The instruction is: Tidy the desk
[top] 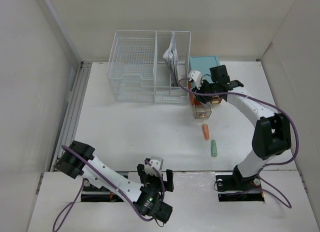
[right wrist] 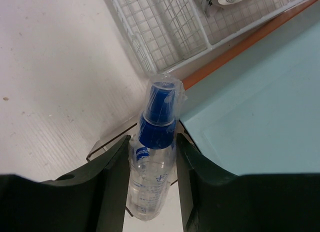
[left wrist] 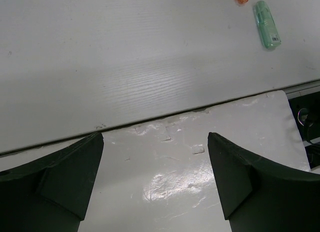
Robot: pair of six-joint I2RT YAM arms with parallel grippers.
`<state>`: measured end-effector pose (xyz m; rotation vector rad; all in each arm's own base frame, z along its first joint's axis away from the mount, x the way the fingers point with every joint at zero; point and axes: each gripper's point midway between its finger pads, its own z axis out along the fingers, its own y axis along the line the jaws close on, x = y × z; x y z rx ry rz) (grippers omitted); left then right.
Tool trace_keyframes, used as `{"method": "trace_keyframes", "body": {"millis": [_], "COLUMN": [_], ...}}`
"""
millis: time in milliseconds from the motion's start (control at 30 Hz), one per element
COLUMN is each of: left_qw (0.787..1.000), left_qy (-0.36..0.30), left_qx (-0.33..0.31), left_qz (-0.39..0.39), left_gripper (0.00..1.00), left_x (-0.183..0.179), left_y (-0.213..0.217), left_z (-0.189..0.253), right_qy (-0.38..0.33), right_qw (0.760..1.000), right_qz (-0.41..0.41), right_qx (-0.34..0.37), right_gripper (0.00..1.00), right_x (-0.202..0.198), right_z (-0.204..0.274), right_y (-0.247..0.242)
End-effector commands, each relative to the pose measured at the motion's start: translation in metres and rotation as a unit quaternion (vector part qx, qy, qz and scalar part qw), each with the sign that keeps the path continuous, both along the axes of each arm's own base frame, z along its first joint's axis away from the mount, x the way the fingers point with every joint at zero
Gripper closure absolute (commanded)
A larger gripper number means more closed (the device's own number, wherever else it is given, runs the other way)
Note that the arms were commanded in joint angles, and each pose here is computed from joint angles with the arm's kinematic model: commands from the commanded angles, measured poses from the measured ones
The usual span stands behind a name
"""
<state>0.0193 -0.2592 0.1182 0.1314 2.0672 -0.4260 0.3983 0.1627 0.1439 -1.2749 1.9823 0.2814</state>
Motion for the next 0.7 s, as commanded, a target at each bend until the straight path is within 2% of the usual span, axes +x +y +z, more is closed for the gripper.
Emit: {"method": "trace_keyframes", "body": {"millis": [0, 200, 433, 533, 667], "left_qw": [0.994, 0.994, 0.995, 0.994, 0.995], "left_qy": [0.013, 0.013, 0.009, 0.011, 0.009], "left_qx": [-0.098, -0.098, -0.09, -0.094, -0.09], "left_qz": [0.053, 0.053, 0.051, 0.051, 0.051], "left_gripper": [0.17, 0.17, 0.17, 0.17, 0.17], "left_x": [0.006, 0.006, 0.006, 0.005, 0.005], "left_y": [-0.003, -0.003, -0.003, -0.005, -0.005], "left_z": [0.009, 0.009, 0.007, 0.01, 0.008], "right_qy": [0.006, 0.023, 0.013, 0.015, 0.028], "right_qw": [1.0, 1.0, 1.0, 1.0, 1.0], "right_qz": [0.008, 0.008, 0.011, 0.011, 0.01], "right_qx": [-0.001, -0.006, 0.001, 0.0, 0.004], "right_gripper": [0.78, 0.66, 0.6, 0.6, 0.72], "right_x": [-0.003, -0.015, -0.027, -0.032, -0.038], "right_z": [0.004, -0.001, 0.008, 0.007, 0.0], "right_y": [-0.003, -0.007, -0.008, -0.01, -0.009]}}
